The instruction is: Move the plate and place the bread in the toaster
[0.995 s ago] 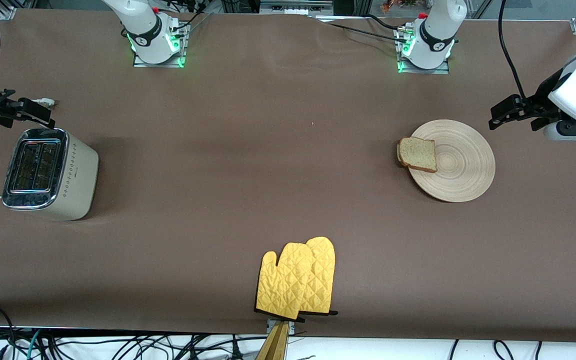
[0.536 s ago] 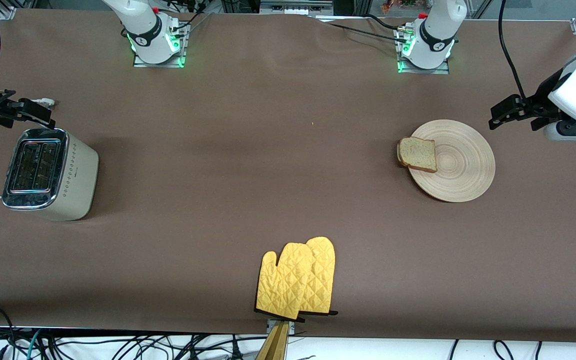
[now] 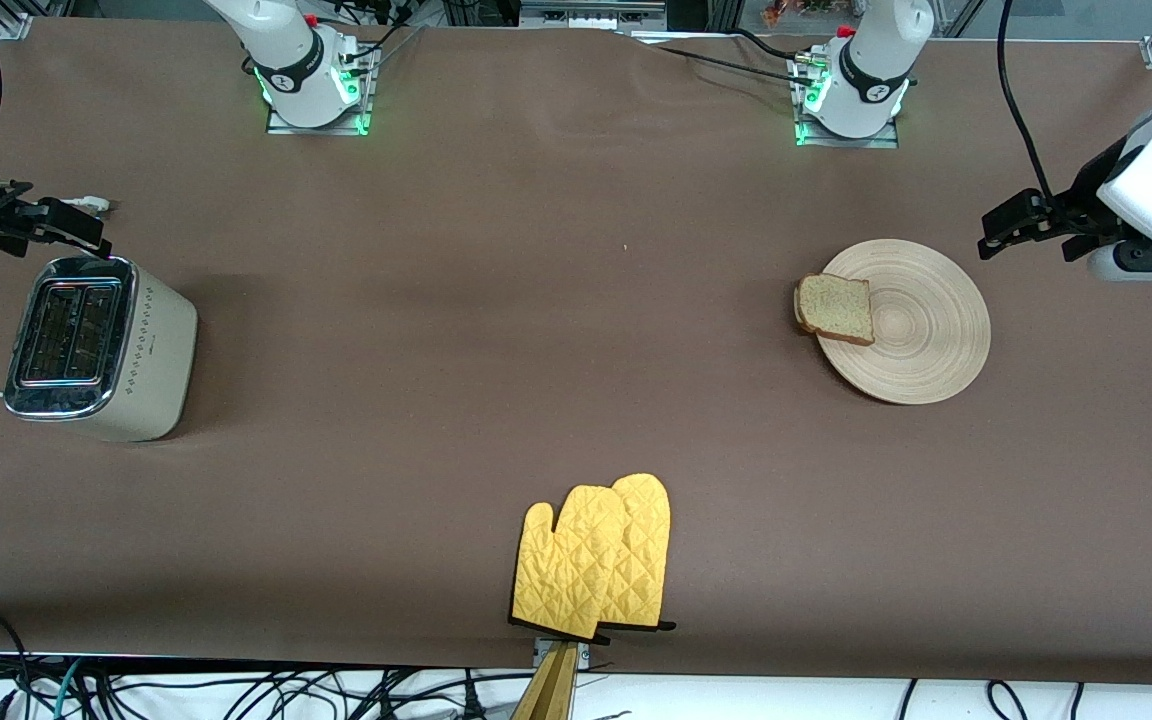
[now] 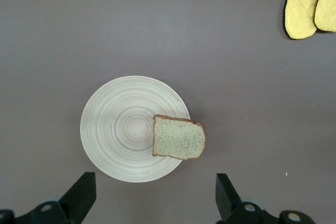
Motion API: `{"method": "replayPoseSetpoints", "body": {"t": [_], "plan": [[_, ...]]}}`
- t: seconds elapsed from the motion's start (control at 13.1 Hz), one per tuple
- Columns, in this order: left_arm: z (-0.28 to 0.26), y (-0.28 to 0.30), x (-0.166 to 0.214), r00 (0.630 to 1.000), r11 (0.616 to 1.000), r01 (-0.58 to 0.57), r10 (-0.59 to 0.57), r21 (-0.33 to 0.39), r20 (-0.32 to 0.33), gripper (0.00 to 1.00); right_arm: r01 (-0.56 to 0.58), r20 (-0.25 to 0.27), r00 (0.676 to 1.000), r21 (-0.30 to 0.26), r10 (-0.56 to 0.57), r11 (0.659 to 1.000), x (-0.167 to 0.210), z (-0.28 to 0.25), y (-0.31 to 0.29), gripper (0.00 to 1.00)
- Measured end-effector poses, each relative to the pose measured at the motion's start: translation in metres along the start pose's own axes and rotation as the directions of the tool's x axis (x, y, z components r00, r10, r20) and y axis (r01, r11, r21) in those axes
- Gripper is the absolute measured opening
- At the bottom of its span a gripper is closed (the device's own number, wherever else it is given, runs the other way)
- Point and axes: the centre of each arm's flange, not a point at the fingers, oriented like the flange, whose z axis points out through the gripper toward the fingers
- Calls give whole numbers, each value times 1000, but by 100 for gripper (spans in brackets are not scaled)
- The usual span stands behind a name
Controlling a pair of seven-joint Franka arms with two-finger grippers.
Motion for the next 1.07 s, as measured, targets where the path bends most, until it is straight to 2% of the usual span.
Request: {"method": "replayPoseSetpoints", "body": {"t": [0.69,1.07], "plan": [[2,-2,1,1000,1000,3,-3,0,3,100,0,-3,1000,0,0,1000,0,-1,0,100],[21,-7,12,999,1000,15,-15,5,37,100,11,-6,1000,0,-11,1000,0,-2,-6,100]]}}
